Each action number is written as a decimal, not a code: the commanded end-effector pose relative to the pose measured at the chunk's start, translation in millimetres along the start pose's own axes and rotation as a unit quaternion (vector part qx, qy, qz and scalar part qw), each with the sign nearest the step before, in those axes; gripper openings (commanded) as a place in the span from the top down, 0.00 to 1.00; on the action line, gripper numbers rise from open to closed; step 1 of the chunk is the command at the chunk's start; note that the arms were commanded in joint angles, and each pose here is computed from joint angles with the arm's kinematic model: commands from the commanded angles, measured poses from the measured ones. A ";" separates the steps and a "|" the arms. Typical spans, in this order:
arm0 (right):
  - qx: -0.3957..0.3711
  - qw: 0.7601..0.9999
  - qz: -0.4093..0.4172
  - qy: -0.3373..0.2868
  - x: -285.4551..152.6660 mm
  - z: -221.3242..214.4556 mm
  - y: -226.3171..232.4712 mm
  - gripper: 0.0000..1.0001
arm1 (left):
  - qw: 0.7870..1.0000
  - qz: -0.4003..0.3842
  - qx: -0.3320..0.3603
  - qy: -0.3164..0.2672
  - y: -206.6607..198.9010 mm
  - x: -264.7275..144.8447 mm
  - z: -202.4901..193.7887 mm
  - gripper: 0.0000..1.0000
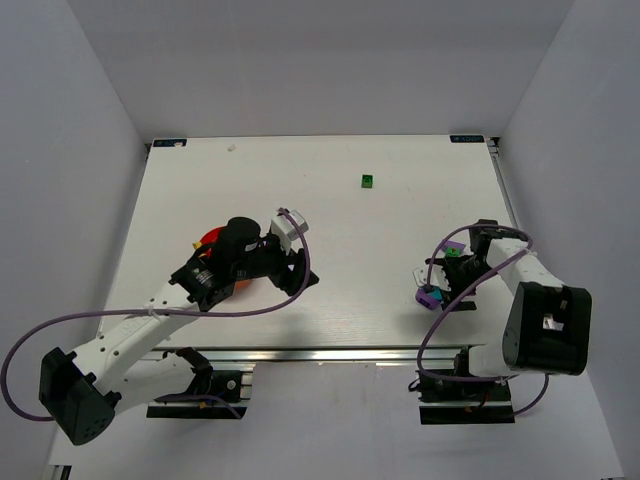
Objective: Sort the legos into containers by color
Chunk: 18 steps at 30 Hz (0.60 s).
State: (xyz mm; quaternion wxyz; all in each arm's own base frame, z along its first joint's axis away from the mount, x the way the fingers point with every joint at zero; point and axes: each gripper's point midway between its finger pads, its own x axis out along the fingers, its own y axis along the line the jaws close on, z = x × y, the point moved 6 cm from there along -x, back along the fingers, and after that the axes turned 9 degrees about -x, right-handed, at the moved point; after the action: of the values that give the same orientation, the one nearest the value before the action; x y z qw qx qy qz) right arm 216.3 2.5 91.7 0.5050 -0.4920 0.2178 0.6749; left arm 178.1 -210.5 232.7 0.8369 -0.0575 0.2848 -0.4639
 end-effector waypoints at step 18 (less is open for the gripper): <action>-0.323 0.946 0.013 0.026 22.5 1.8 -61.4 0.11 | 1.000 0.009 0.001 0.009 4.9 4.3 -6.6 0.22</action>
State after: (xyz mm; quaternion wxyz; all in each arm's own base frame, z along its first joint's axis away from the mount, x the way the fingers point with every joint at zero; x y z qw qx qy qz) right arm 246.4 24.1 77.8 0.4586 -0.5335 0.1871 0.6856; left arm 179.2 -210.5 222.9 0.8358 -0.0536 0.2986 -0.4576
